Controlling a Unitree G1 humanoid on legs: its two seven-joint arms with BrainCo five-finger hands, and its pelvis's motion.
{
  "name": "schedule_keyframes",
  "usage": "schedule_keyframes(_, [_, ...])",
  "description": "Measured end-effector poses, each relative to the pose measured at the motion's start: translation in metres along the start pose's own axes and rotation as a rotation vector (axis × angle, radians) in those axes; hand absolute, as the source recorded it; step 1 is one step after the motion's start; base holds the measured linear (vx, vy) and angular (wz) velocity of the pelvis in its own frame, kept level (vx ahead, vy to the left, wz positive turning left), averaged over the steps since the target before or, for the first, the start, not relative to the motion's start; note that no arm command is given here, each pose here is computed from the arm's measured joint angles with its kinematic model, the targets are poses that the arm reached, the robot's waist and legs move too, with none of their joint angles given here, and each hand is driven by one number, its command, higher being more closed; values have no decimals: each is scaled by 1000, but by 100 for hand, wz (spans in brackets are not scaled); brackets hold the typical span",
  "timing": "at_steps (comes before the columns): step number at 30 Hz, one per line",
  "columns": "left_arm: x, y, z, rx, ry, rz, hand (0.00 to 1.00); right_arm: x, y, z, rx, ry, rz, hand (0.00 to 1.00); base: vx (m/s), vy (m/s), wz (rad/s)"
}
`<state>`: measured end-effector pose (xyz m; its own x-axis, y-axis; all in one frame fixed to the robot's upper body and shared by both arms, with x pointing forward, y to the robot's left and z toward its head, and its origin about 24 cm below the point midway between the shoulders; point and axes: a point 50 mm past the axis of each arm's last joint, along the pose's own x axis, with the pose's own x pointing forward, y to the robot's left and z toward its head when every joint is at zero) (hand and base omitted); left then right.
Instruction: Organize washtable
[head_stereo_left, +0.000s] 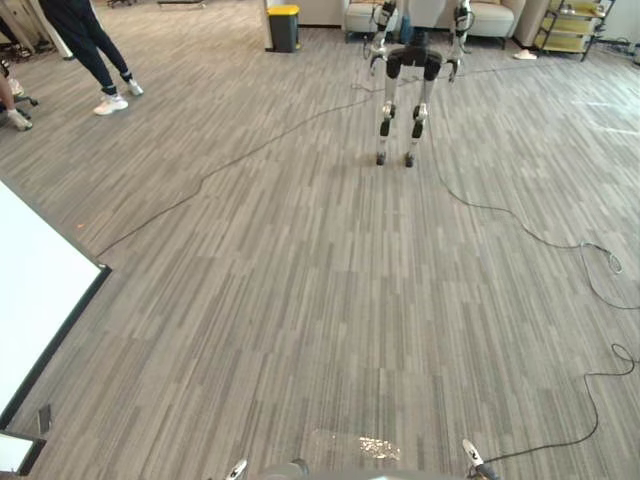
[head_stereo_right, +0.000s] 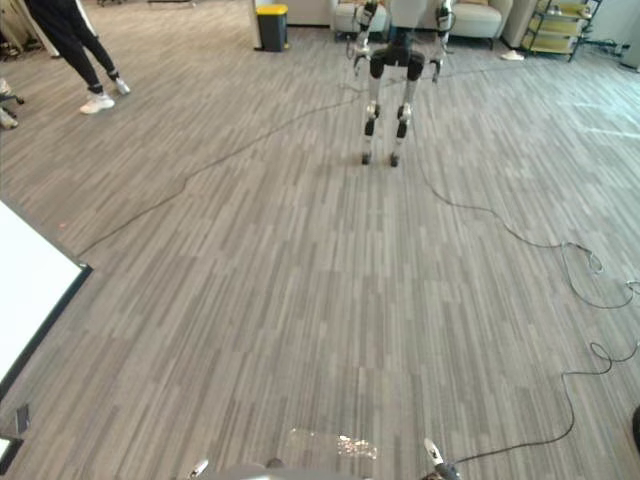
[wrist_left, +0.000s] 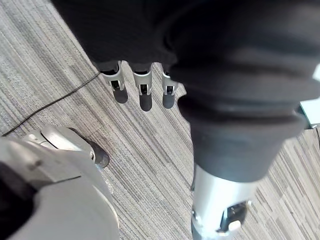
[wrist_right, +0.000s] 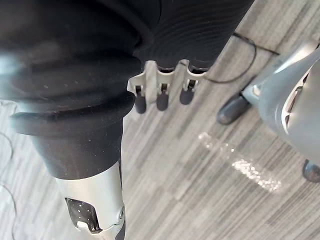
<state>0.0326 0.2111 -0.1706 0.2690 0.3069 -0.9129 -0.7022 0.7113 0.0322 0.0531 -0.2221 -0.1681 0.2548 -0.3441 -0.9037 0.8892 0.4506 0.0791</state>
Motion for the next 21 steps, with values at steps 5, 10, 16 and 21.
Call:
schedule_keyframes(5, [1,1,3,84,14,-41,0,-2,-12,-13,-75,83,-8,0,-4,5,-1])
schedule_keyframes(10, [2,2,1,218,43,-90,0,-5,-22,-24,-114,143,-13,0,-42,-10,-4])
schedule_keyframes(16, [2,6,1,265,53,-101,0,-5,-21,-25,-113,146,4,0,-4,-2,-14])
schedule_keyframes(21, [2,8,3,348,55,-106,0,-5,-18,-26,-146,148,21,0,34,-3,-3])
